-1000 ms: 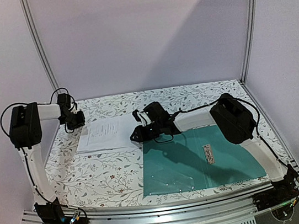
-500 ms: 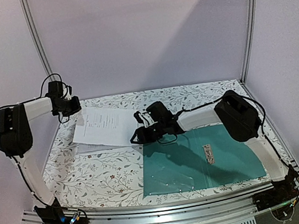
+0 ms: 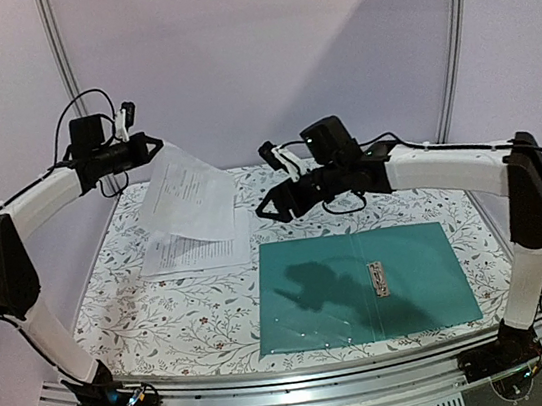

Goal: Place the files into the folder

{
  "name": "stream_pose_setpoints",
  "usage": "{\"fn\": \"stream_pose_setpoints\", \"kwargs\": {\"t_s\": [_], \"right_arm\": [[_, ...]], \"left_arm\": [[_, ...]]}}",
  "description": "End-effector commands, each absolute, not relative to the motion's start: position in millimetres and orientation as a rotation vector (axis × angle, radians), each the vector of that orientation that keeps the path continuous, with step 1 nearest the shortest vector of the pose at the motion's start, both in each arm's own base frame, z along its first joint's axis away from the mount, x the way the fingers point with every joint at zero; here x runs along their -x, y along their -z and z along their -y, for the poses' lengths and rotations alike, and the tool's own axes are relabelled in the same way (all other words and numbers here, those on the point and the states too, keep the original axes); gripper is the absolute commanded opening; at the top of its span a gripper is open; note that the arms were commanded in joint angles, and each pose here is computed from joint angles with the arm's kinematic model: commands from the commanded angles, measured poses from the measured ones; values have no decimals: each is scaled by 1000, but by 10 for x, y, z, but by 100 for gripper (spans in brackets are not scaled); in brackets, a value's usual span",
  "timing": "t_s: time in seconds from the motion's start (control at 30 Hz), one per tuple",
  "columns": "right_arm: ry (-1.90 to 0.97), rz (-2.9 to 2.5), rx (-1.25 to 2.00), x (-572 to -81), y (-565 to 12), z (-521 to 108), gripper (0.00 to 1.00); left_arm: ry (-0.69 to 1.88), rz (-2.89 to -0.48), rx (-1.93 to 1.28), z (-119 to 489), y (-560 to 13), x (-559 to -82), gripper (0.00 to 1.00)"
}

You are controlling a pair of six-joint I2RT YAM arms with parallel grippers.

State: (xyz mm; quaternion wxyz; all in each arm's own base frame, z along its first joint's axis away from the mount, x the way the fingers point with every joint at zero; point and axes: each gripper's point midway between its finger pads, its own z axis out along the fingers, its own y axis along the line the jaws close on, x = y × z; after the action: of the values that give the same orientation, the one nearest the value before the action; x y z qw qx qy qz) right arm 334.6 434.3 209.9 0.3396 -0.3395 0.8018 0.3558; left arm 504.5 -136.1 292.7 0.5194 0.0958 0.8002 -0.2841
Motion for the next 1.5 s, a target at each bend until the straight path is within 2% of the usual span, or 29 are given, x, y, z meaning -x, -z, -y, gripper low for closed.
{"fn": "stream_pose_setpoints", "kwargs": {"t_s": [0.0,0.2,0.5,0.8,1.13,1.27,1.47], "right_arm": [[-620,-2010,1077,-3279,-2075,-3922,70],[-479,-1819,1176,-3270,-2495,-3790,75],[-391,-1653,1212,-3306,-2913,-3777,78],[-336,-1605,1252,-3288,-2960,-3767,80],[-288,-1581,1288,-3277,-2867,-3726,83],[-361,-1614,1354,-3182,-2735,-3796,77],[-460,-1659,1384,-3049,-2670,-3831,59]], "left_arm": [[897,-1735,-432,1845,-3443,-4683,0],[979,-1686,-518,2183,-3627,-4360,0],[1091,-1647,-729,2855,-3645,-3824,0],[1181,-1654,-947,3428,-3447,-3281,0],[1275,-1609,-1063,3575,-3445,-2987,0],[1239,-1593,-1076,3543,-3469,-2968,0],[1184,-1585,-1075,3499,-3490,-2994,0]]}}
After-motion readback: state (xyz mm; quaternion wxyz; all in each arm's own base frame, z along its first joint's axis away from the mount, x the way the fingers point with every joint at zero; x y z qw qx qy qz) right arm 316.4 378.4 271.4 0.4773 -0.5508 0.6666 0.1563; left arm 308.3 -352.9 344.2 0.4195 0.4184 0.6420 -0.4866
